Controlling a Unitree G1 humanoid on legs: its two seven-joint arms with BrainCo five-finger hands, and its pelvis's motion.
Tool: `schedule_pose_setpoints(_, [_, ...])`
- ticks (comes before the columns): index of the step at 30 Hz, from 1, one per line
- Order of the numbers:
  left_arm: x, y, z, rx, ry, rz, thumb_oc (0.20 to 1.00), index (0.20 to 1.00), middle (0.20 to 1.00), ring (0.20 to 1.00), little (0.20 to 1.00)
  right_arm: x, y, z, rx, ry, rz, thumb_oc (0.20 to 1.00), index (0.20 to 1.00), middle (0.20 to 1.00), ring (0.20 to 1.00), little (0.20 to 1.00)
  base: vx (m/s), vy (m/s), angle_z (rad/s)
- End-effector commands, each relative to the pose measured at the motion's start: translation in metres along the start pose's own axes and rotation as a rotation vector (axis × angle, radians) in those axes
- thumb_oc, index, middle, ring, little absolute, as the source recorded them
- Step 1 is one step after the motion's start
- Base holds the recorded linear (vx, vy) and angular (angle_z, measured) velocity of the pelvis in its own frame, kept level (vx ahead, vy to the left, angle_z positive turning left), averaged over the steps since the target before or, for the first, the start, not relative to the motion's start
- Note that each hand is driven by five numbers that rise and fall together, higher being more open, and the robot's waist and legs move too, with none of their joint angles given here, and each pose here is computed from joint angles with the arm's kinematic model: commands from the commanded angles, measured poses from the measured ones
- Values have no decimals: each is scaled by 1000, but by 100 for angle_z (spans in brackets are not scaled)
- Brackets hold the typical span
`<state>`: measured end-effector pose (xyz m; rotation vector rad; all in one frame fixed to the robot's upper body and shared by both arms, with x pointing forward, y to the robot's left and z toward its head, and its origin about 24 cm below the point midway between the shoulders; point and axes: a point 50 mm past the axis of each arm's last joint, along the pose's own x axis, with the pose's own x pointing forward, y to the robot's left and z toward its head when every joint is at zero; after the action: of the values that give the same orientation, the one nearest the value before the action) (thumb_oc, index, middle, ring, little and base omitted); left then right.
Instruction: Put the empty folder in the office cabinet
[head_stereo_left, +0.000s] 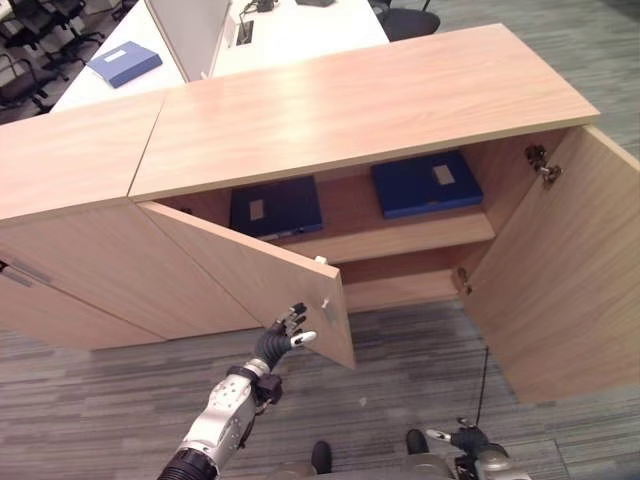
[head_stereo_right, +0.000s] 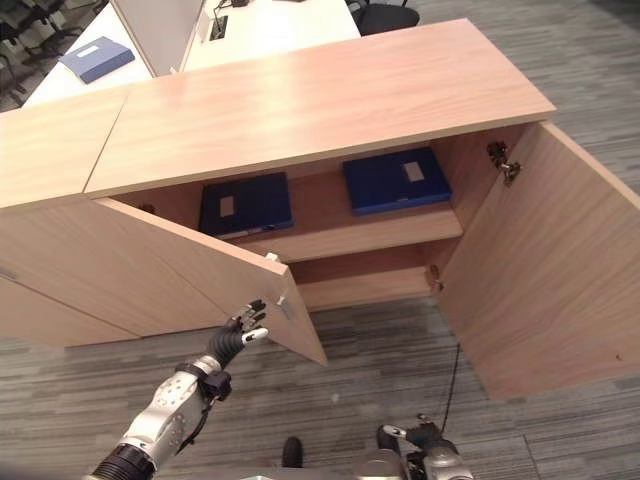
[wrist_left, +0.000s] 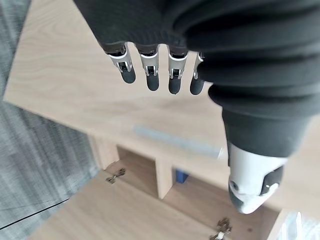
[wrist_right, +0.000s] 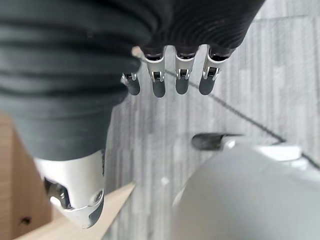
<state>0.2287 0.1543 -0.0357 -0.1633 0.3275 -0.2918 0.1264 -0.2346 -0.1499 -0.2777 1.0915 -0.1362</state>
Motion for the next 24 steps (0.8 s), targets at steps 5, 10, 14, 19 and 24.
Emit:
schedule_pose_setpoints(5, [7, 23, 30, 91, -134, 110, 1000, 1000, 1000, 1000, 1000, -2, -2, -9, -35, 14, 6, 1000, 1000, 1000, 1000, 1000, 70, 35, -16])
schedule_pose_setpoints(10, [20, 56, 52, 143, -152, 252, 1000, 1000, 1000, 1000, 1000, -4, -4, -21, -27, 47, 10, 1000, 1000, 1000, 1000, 1000, 76, 41, -18])
schedule_pose_setpoints(14, [29, 78, 78, 158, -193, 330, 1000, 1000, 1000, 1000, 1000, -6, -5, -30, -41, 73, 16, 1000, 1000, 1000, 1000, 1000, 80, 49, -22])
schedule_pose_setpoints(19, [36, 94, 105, 189, -221, 386, 1000, 1000, 1000, 1000, 1000, -6, -6, -30, -55, 73, 23, 1000, 1000, 1000, 1000, 1000, 57, 37, -22])
schedule_pose_setpoints(24, [43, 112, 149, 234, -274, 455, 1000, 1000, 1000, 1000, 1000, -5, -5, -25, -61, 57, 33, 1000, 1000, 1000, 1000, 1000, 50, 58, -27])
